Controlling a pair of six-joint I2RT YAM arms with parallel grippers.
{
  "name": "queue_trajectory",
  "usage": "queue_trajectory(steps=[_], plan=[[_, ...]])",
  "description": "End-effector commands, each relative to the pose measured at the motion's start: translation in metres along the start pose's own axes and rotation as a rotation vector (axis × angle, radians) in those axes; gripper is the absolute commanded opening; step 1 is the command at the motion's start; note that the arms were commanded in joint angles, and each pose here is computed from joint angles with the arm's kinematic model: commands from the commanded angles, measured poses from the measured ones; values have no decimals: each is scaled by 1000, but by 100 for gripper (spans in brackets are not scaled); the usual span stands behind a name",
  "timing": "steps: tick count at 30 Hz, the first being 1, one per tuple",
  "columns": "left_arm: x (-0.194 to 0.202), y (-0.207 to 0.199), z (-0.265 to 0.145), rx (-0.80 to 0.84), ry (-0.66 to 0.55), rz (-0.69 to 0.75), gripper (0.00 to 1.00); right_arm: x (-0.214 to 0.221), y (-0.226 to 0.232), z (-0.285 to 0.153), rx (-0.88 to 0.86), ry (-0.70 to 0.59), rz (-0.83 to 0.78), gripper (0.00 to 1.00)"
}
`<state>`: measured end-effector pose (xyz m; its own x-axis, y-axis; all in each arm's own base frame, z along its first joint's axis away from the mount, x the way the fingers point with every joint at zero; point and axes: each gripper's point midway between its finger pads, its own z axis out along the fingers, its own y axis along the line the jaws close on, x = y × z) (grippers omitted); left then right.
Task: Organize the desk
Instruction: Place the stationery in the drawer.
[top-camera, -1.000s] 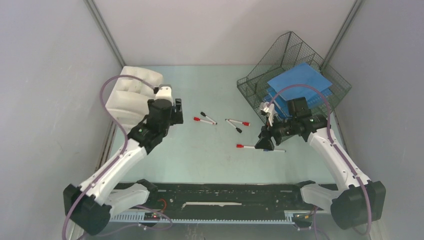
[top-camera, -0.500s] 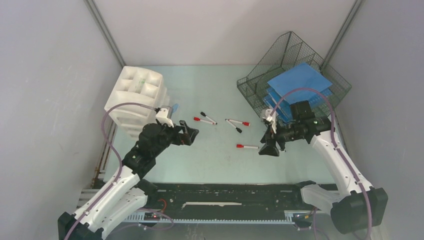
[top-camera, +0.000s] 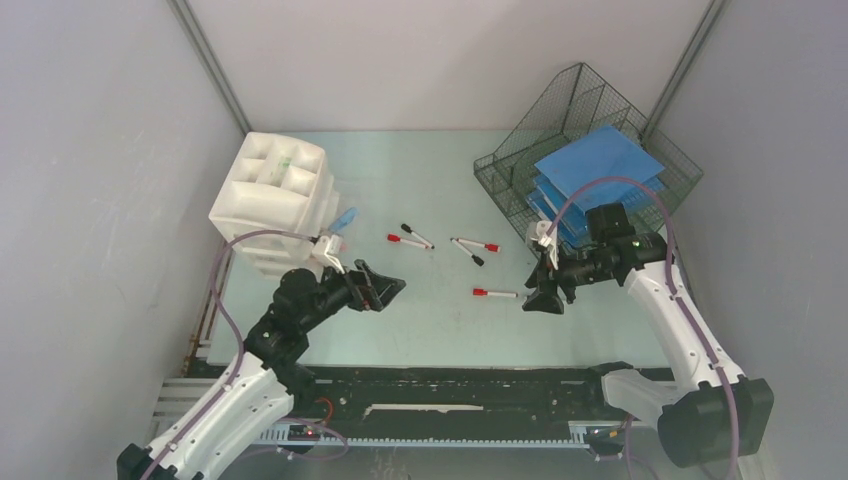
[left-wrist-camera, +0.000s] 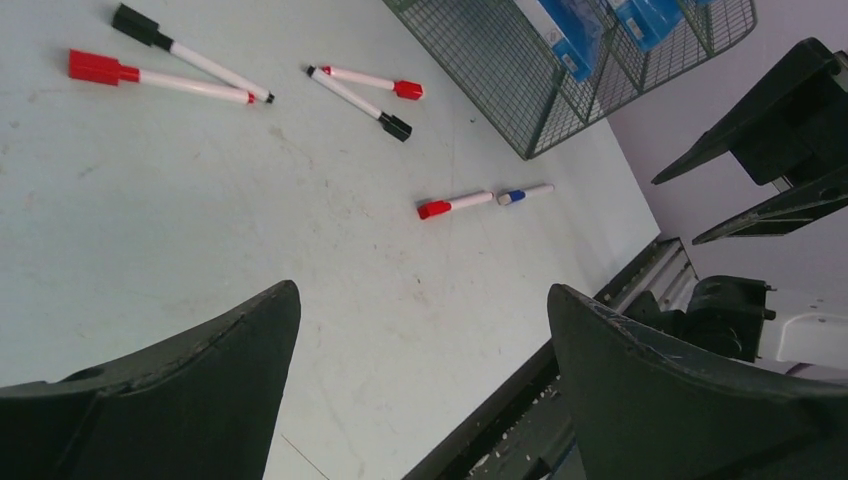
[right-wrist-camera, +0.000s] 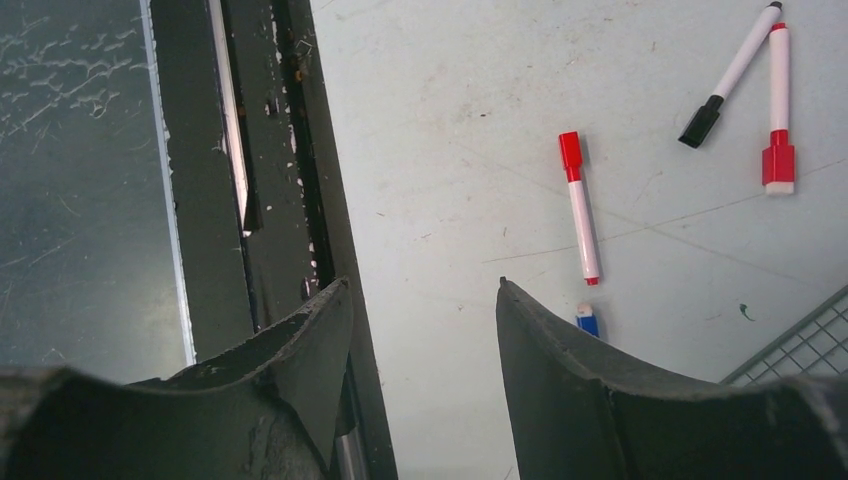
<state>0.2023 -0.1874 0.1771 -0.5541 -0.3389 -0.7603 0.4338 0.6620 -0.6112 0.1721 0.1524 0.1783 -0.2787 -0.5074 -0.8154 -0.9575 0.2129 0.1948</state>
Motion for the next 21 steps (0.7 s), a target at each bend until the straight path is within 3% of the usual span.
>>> queue_trajectory(steps=[1, 10, 21], plan=[[-4, -15, 3, 36, -16, -22, 99, -13, 2, -5, 19, -8, -67, 62], [3, -6, 0, -91, 16, 67, 99, -11, -9, 12, 108, 93, -81, 62], [-37, 12, -13, -354, 10, 202, 96, -19, -6, 9, 160, 92, -129, 64]])
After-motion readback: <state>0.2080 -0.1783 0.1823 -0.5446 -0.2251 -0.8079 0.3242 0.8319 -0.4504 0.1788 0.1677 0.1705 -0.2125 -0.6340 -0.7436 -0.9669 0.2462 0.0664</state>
